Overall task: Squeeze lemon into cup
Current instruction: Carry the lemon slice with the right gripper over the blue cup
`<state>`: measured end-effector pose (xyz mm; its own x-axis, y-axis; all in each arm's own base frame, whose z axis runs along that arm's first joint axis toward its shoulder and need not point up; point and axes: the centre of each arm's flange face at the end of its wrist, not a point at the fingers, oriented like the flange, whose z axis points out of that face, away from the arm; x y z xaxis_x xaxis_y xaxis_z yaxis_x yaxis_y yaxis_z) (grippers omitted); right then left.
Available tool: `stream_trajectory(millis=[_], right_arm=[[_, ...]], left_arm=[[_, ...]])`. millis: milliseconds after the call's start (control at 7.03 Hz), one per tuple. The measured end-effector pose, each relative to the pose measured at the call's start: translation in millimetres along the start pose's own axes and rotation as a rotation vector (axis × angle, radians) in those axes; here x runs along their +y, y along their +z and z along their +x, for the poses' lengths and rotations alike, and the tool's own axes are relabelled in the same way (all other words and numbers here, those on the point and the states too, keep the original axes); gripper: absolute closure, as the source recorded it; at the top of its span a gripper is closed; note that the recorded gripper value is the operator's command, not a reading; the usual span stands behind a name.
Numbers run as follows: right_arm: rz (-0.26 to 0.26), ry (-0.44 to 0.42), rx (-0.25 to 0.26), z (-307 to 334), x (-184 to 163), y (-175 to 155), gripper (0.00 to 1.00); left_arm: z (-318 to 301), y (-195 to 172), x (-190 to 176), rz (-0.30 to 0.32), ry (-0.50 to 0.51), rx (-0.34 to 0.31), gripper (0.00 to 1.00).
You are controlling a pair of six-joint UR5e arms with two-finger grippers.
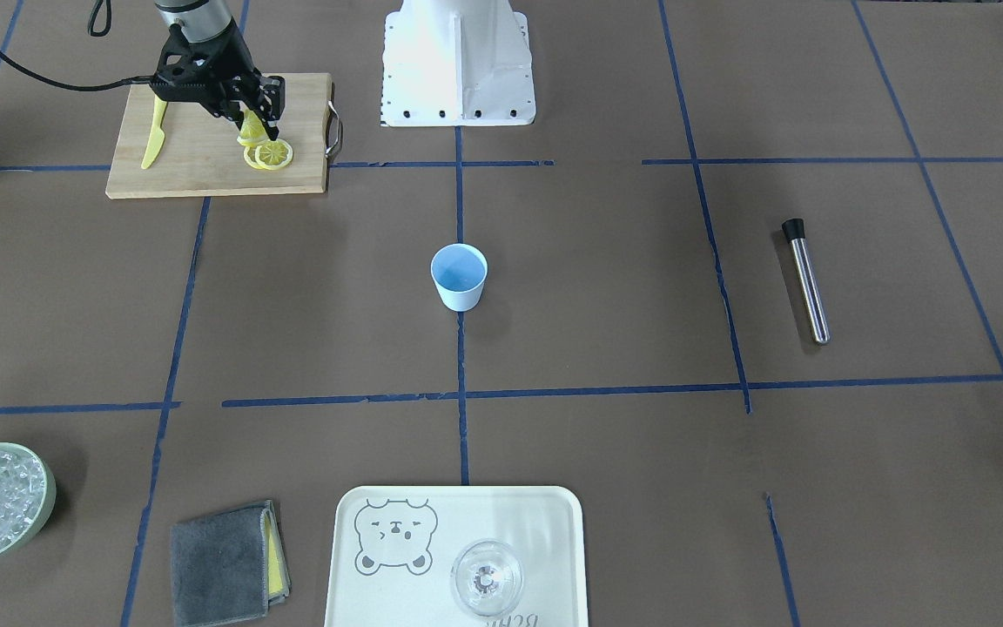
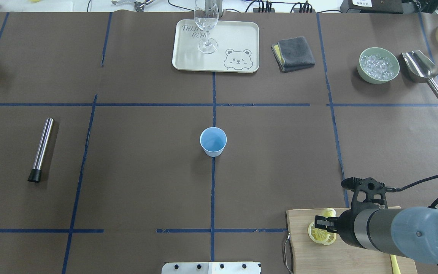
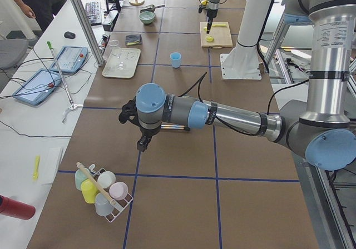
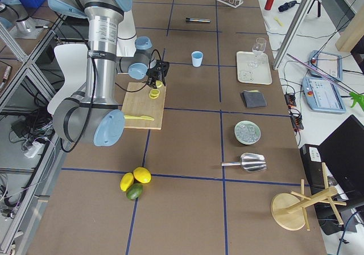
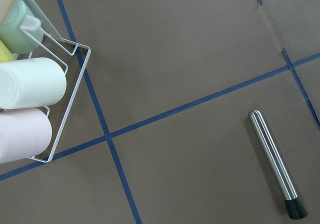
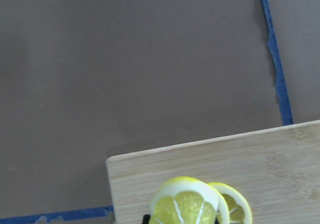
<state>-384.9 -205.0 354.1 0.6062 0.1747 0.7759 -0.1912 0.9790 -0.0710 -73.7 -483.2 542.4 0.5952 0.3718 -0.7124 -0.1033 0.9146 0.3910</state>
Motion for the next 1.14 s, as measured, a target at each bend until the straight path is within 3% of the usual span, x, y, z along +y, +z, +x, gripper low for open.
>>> stream_trajectory(millis=[284,853,1137], right_arm=[[0.022,0.033,-0.061,-44.0,-21.0,-14.3,0.75],[0.091,0.174,-0.099,-188.4,-92.4,-23.9,0.73],[0.102,0.246,-0.099,-252.1,-118.2,-5.1,0.73]], left_arm=[[-0.3,0.2,0.1,0.0,0.0,0.0,0.0],[-0.1,-0.1,-1.1,0.007,0.008,-0.002,0.0],[-2.6,1.8,-0.6,0.012,0.013,-0.003,0.0]])
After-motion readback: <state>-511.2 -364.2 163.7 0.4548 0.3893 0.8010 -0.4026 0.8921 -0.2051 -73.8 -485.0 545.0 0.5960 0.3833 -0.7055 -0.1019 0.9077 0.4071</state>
